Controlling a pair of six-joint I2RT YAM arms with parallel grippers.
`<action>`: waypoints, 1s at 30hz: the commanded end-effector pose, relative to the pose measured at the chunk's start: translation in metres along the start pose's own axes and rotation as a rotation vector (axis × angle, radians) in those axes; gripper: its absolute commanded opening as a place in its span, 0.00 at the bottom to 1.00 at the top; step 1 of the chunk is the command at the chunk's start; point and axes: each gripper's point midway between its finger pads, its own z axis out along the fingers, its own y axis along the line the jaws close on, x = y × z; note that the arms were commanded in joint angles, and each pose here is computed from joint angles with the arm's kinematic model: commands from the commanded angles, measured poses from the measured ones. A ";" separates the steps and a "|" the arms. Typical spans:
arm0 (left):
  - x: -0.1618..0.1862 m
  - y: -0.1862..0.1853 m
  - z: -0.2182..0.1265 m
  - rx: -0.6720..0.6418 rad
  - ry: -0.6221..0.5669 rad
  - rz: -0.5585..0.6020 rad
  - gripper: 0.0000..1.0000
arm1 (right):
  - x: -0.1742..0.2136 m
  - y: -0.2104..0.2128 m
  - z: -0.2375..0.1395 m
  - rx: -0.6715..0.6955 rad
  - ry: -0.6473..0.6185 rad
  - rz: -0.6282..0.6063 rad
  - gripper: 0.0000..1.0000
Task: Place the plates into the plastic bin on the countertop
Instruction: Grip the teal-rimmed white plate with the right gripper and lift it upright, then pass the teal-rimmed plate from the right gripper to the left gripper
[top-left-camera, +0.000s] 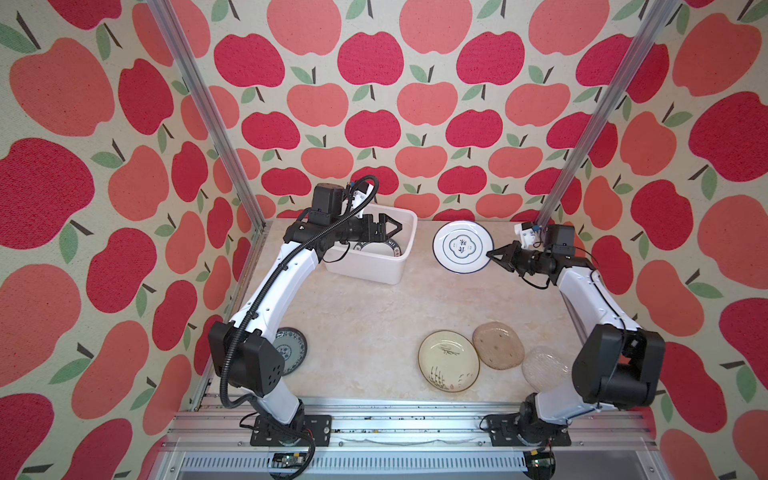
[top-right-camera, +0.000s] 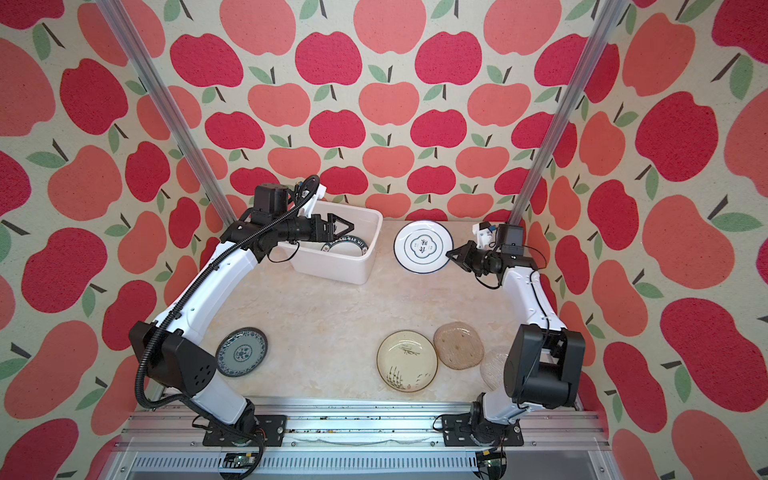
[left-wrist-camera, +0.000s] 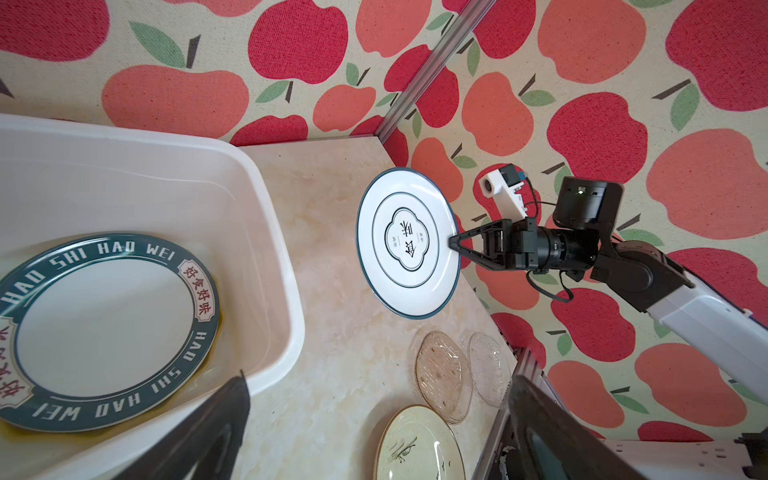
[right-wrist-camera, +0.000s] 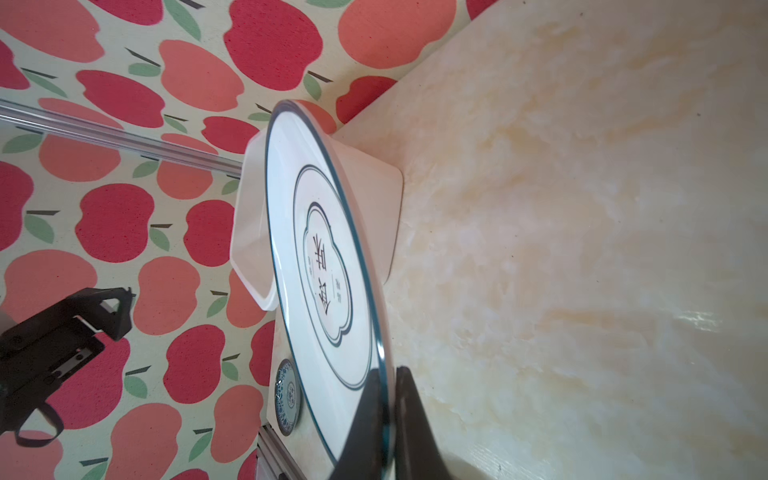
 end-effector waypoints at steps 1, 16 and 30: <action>-0.011 -0.011 -0.006 0.057 -0.009 -0.003 0.98 | -0.010 0.062 -0.010 -0.118 -0.008 -0.052 0.00; 0.001 0.017 0.019 0.109 0.040 -0.199 0.78 | 0.015 0.169 0.021 -0.288 0.077 -0.136 0.00; 0.000 0.019 0.037 0.140 0.041 -0.259 0.21 | 0.026 0.171 0.038 -0.295 0.107 -0.093 0.00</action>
